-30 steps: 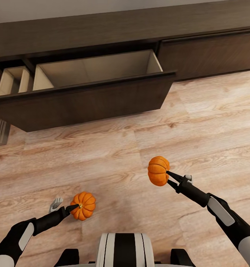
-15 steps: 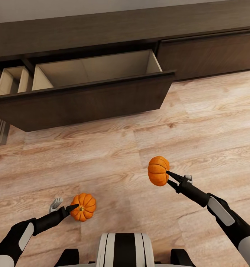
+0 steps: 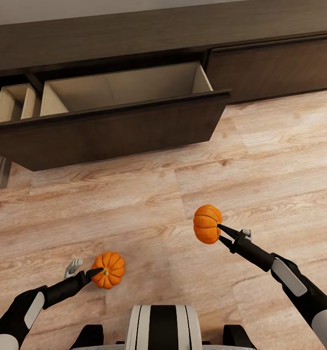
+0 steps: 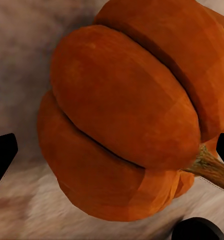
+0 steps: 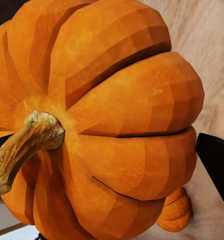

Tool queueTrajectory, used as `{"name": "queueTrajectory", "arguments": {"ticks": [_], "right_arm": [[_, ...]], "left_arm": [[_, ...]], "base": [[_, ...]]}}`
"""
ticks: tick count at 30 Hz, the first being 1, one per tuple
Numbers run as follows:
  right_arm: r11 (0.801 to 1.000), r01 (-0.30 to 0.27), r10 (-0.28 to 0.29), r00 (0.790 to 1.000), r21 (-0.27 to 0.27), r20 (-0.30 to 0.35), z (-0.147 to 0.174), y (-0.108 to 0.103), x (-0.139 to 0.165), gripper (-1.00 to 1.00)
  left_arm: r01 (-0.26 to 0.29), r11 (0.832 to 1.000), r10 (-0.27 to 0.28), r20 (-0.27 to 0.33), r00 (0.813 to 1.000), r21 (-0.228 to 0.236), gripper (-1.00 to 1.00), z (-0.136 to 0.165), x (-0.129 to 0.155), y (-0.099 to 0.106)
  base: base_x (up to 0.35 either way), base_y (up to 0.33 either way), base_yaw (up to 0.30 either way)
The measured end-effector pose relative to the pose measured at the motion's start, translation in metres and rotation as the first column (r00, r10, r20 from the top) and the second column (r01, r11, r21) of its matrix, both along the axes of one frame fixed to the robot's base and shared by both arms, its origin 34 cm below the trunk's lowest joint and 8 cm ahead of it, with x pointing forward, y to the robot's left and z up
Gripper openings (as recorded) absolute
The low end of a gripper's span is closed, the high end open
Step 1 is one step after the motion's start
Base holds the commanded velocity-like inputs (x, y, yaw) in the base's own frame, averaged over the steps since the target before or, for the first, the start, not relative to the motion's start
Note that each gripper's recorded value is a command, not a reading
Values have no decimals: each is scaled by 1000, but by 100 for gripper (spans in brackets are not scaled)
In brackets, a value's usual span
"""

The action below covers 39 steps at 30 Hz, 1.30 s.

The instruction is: Place each of the two pumpkins and all three candles from the living room inside a cabinet in the living room (use any cabinet), then make sure every cabinet is closed, and position the cauldron so it is next to a table in the living room.

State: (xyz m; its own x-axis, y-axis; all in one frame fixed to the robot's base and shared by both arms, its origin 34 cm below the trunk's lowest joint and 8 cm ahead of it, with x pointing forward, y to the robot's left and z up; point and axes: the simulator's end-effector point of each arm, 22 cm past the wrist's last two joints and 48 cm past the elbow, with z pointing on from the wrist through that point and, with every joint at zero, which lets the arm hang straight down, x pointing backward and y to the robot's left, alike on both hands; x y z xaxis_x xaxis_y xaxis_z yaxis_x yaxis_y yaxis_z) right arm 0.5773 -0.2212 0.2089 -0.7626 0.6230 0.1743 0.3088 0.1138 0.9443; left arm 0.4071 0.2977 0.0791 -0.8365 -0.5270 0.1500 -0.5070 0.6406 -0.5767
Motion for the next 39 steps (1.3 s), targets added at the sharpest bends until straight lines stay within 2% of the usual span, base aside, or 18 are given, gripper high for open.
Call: {"name": "queueTrajectory", "arguments": {"ticks": [9, 14, 39], "right_arm": [[1000, 1, -1, 1000, 0, 0, 0, 0, 0, -100], [1000, 0, 0, 1000, -2, -19, -11, 0, -6, -100], [1000, 2, -2, 1000, -2, -20, -11, -1, -5, -100]], "left_arm": [[0, 1000, 0, 0, 1000, 0, 100, 0, 0, 0], [-12, 1000, 12, -20, 1000, -8, 100, -6, -7, -1], [-21, 1000, 21, -16, 1000, -13, 100, -5, -4, -1]], "base": [[0, 0, 0], [0, 0, 0], [0, -30, 0]]}}
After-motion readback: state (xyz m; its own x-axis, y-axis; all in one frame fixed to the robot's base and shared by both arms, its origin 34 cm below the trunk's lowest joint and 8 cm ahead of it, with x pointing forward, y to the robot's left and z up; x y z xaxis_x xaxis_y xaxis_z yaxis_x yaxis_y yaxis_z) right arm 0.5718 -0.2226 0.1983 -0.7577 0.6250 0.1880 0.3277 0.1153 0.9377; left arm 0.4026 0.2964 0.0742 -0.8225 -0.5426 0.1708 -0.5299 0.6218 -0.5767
